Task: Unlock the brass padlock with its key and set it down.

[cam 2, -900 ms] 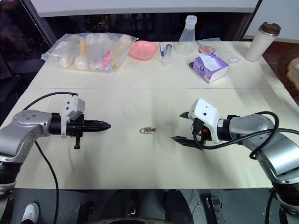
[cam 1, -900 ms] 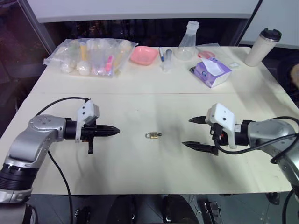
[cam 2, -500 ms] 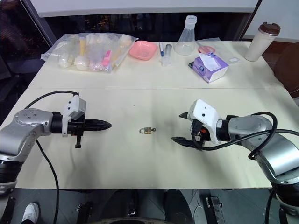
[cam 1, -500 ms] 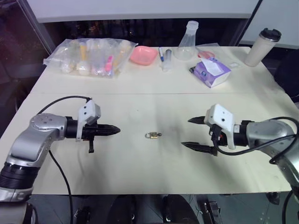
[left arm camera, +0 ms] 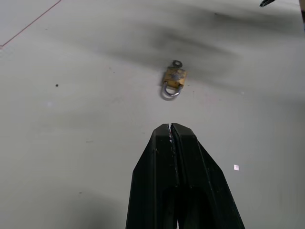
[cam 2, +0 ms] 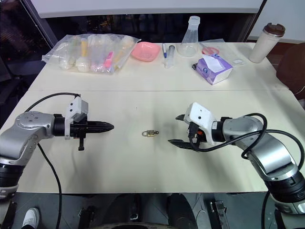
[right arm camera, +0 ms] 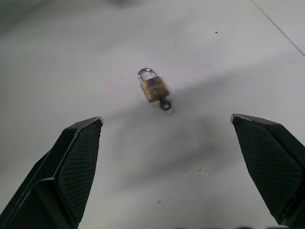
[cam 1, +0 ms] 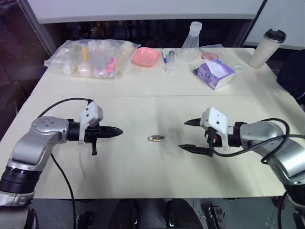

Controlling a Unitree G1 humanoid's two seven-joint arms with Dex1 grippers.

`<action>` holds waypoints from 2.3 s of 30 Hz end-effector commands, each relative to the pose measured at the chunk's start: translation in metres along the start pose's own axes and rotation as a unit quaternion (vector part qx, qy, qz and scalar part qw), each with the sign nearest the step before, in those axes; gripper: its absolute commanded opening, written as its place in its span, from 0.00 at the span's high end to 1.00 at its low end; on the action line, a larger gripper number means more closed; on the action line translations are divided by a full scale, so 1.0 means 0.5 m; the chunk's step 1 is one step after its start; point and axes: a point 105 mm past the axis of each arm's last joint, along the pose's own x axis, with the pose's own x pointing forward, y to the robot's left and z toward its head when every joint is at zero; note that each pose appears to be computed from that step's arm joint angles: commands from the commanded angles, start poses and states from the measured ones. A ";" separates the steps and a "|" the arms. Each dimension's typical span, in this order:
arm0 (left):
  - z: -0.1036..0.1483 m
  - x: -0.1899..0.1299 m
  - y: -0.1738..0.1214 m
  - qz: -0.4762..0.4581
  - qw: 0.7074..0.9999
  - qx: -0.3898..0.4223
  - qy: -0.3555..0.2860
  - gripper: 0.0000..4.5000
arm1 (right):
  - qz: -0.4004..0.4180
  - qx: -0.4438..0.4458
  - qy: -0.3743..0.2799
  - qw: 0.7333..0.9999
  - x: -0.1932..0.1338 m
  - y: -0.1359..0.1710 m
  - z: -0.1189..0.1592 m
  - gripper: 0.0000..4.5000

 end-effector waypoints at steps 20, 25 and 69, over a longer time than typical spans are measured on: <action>0.011 -0.002 -0.002 0.045 0.999 0.029 -0.008 1.00 | 0.112 -0.045 0.013 0.993 0.216 -0.016 -0.051 0.01; 0.009 -0.004 -0.002 0.048 0.998 0.030 -0.006 1.00 | 0.112 -0.060 0.025 0.992 0.221 -0.019 -0.072 0.01; -0.007 0.259 -0.003 -0.122 0.978 0.169 -0.009 0.01 | -0.054 -0.030 -0.005 0.998 -0.014 -0.005 0.022 0.00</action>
